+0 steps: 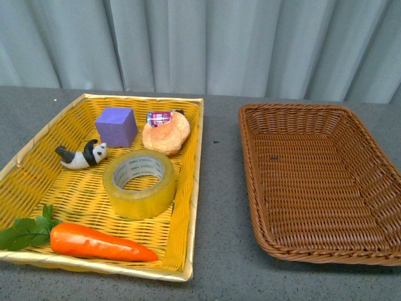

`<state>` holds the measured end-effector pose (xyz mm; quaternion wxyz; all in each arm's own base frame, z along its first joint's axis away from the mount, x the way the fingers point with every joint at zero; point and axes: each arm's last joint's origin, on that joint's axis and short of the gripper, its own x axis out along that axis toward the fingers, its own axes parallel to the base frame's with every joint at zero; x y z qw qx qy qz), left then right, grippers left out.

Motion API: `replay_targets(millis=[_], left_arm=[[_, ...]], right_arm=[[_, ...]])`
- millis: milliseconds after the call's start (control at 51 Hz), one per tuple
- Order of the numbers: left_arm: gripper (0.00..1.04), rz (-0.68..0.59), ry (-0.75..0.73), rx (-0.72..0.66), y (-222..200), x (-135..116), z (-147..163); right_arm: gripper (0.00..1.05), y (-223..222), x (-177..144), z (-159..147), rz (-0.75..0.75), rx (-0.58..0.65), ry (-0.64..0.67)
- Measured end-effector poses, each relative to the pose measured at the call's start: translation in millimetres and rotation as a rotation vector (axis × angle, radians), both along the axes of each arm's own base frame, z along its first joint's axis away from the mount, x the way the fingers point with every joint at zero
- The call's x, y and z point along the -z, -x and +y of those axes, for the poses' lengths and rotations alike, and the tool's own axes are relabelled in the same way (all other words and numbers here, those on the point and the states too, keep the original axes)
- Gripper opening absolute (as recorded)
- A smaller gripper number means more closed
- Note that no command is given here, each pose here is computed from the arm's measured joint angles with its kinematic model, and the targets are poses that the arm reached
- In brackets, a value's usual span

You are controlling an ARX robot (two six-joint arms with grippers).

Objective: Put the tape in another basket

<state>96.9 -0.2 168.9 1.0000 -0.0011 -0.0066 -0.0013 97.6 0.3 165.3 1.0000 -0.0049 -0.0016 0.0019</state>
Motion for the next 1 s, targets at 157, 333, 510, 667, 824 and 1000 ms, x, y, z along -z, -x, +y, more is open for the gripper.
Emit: replay_targets(millis=[157,333,510,667,824,1000], left_arm=[[0.98,0.0,0.0,0.0,0.0,0.0,0.0],[0.98,0.0,0.0,0.0,0.0,0.0,0.0],[0.98,0.0,0.0,0.0,0.0,0.0,0.0],[0.98,0.0,0.0,0.0,0.0,0.0,0.0],[0.98,0.0,0.0,0.0,0.0,0.0,0.0],[0.98,0.0,0.0,0.0,0.0,0.0,0.0]], right_arm=[[0.96,0.0,0.0,0.0,0.0,0.0,0.0],[0.96,0.0,0.0,0.0,0.0,0.0,0.0],[0.96,0.0,0.0,0.0,0.0,0.0,0.0],[0.96,0.0,0.0,0.0,0.0,0.0,0.0],[0.96,0.0,0.0,0.0,0.0,0.0,0.0],[0.96,0.0,0.0,0.0,0.0,0.0,0.0]])
